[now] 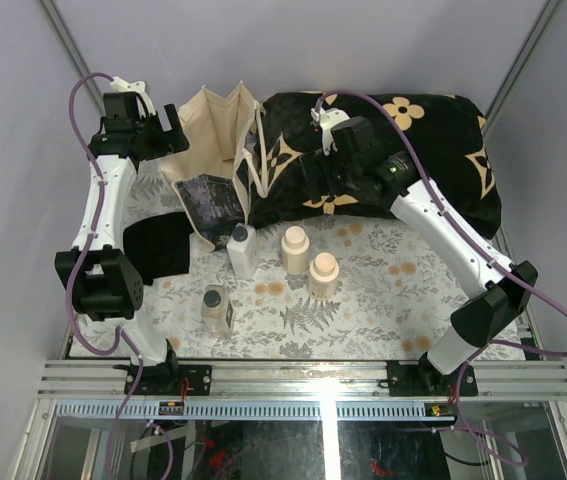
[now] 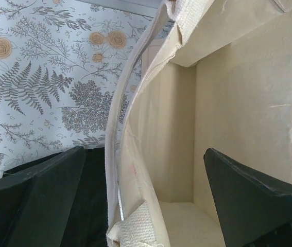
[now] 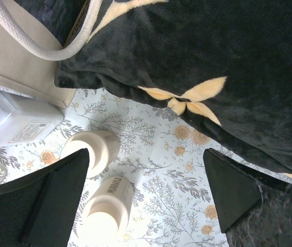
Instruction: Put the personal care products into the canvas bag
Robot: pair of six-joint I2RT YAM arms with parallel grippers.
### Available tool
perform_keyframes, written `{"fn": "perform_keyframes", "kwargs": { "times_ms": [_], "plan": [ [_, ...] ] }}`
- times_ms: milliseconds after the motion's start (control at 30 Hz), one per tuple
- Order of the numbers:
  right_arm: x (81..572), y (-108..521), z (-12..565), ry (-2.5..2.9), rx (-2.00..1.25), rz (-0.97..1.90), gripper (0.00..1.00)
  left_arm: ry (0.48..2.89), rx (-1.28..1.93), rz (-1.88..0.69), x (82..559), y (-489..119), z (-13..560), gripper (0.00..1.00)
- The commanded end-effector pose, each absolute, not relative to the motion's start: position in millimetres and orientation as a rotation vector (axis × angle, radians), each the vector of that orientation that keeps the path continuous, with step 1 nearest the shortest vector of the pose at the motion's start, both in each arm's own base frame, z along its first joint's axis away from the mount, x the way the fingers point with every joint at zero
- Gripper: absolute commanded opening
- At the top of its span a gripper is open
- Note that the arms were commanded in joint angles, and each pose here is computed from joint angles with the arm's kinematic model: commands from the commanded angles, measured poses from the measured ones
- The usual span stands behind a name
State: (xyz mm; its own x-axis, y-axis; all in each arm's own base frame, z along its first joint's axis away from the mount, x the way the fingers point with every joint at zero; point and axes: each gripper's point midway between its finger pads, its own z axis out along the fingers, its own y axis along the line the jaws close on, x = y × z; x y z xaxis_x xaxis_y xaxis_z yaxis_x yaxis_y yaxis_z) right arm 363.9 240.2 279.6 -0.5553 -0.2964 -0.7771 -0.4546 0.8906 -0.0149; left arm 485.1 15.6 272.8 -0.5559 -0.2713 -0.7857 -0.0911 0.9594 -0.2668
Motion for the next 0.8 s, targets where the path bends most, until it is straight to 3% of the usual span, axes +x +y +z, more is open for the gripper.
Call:
{"fn": "perform_keyframes", "kwargs": {
  "times_ms": [0,133,233,300,533,767],
  "plan": [
    [370,240,290,2.164,-0.54,0.221,0.99,2.114,-0.211,-0.261,490,8,282,1.0],
    [366,242,259,2.237,-0.553,0.223,1.0,2.119,-0.184,-0.305,493,2,277,0.98],
    [358,254,237,2.288,-0.56,0.311,0.99,2.112,-0.171,-0.304,495,2,275,0.83],
    [352,264,227,2.316,-0.573,0.384,0.99,2.104,-0.168,-0.294,495,3,277,0.78],
    [326,287,171,2.442,-0.733,0.424,1.0,2.118,-0.168,-0.266,496,7,271,0.78],
    [310,310,160,2.456,-0.838,0.426,1.0,2.134,-0.159,-0.264,494,6,266,0.73]
  ]
}}
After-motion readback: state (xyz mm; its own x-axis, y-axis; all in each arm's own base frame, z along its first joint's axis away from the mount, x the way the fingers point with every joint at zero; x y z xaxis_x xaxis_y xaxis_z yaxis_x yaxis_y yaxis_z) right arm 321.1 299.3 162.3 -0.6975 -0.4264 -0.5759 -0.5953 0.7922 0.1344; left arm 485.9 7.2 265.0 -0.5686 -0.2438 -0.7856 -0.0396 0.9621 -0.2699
